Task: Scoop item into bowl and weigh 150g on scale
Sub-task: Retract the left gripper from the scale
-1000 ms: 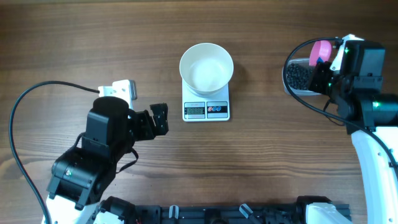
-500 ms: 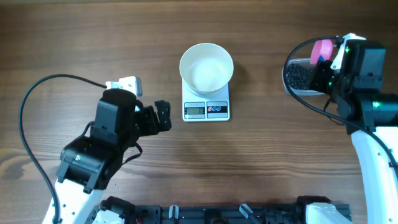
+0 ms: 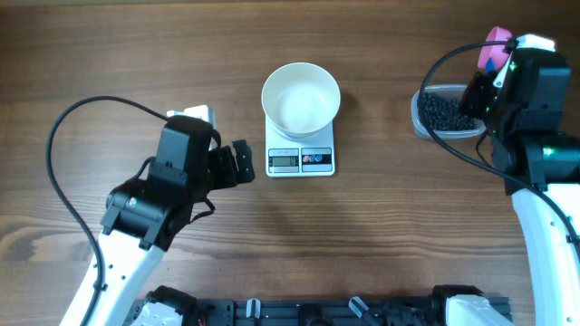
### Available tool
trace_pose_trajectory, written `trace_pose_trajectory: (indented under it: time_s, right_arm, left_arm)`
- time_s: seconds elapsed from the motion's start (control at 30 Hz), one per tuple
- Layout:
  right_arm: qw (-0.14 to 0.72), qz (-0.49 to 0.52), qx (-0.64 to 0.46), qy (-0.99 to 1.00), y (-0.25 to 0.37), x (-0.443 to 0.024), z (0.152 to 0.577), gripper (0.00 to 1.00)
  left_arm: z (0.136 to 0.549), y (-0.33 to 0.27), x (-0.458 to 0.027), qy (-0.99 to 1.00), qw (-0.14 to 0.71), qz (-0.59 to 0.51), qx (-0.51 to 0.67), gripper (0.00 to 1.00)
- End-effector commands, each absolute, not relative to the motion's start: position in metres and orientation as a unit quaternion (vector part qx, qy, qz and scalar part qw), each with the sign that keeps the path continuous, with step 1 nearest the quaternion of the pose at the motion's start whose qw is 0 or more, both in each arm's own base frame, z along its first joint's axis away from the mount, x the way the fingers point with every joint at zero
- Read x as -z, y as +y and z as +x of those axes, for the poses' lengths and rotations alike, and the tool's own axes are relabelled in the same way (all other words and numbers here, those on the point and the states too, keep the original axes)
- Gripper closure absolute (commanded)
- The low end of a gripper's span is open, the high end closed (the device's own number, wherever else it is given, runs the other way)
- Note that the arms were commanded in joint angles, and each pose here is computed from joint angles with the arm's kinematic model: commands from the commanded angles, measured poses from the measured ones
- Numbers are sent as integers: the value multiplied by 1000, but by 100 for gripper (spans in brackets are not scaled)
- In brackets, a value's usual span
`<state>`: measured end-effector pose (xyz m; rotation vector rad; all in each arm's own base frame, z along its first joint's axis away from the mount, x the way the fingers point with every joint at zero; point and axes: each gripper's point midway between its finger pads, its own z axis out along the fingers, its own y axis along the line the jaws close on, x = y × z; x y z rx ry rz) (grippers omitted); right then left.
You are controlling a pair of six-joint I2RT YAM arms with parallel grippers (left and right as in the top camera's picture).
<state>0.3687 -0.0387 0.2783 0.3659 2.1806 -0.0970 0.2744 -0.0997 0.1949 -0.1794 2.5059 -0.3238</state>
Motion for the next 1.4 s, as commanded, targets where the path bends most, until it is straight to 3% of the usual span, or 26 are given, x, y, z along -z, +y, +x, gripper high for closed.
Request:
trace_pose_trajectory:
  time_s: [0.0,0.67,0.9,1.1,1.37]
  right_arm:
    - [457,108,-43,882,-9,-286,379,96]
    - [569,87,-68,815,-4,-331,432,96]
    - [569,106,-82,812,-3,-332,433,96]
    - [574,37,-45,817,0,-333,433,96]
    - [600,26,-38,798,-1,-347,438,96]
  left_arm:
    - [277,-97,-186,948,290,-70,109,0]
    - [279,-97,-182,951,283,-70,106,0]
    - [279,-97,-182,951,283,-70,106,0]
    - [279,-97,-182,951,283,-70,106,0]
    - [278,-97,-182,951,283,-70,106,0]
